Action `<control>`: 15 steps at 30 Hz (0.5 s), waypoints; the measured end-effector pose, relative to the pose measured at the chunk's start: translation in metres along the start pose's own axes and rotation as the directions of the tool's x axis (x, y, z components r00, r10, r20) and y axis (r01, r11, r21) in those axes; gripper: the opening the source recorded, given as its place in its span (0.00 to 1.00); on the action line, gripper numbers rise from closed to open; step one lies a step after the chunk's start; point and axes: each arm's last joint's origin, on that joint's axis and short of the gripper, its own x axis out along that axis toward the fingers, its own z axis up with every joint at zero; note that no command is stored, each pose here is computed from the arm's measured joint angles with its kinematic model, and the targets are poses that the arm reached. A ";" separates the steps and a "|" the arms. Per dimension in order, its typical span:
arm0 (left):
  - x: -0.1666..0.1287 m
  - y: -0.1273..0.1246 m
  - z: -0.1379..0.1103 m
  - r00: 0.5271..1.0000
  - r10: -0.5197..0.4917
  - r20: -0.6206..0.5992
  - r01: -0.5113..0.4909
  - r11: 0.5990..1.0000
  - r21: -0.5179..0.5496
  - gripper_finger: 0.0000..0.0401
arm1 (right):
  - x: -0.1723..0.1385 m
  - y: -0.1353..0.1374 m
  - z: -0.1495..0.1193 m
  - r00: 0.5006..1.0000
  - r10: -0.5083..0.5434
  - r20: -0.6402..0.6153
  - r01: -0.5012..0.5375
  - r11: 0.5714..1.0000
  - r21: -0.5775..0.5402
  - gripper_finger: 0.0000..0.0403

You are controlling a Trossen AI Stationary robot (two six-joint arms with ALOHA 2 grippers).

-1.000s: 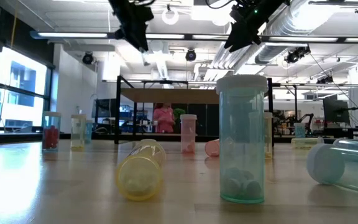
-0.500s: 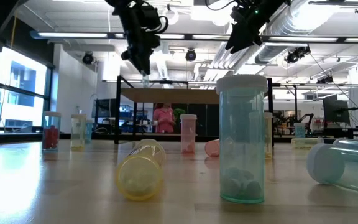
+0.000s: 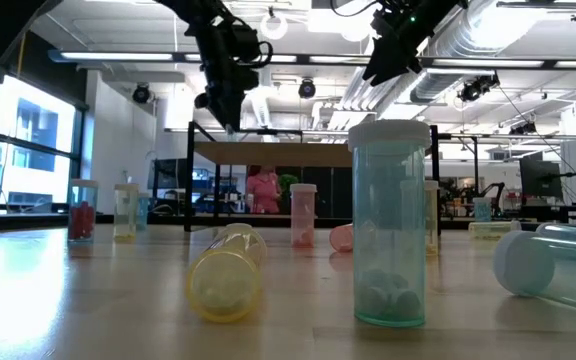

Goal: Pick and place medicine bottles onto shelf by color
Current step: Put the green pill bottle on the shelf

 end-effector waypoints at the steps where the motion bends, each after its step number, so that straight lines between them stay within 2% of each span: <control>1: 0.001 0.000 0.000 1.000 -0.002 0.000 0.002 1.000 0.001 0.29 | 0.000 0.000 0.000 1.000 0.000 0.000 0.000 1.000 0.000 0.43; 15: 0.002 0.000 0.001 1.000 -0.007 -0.001 0.007 1.000 0.019 0.29 | 0.000 0.000 0.000 1.000 0.000 0.000 0.000 1.000 0.000 0.43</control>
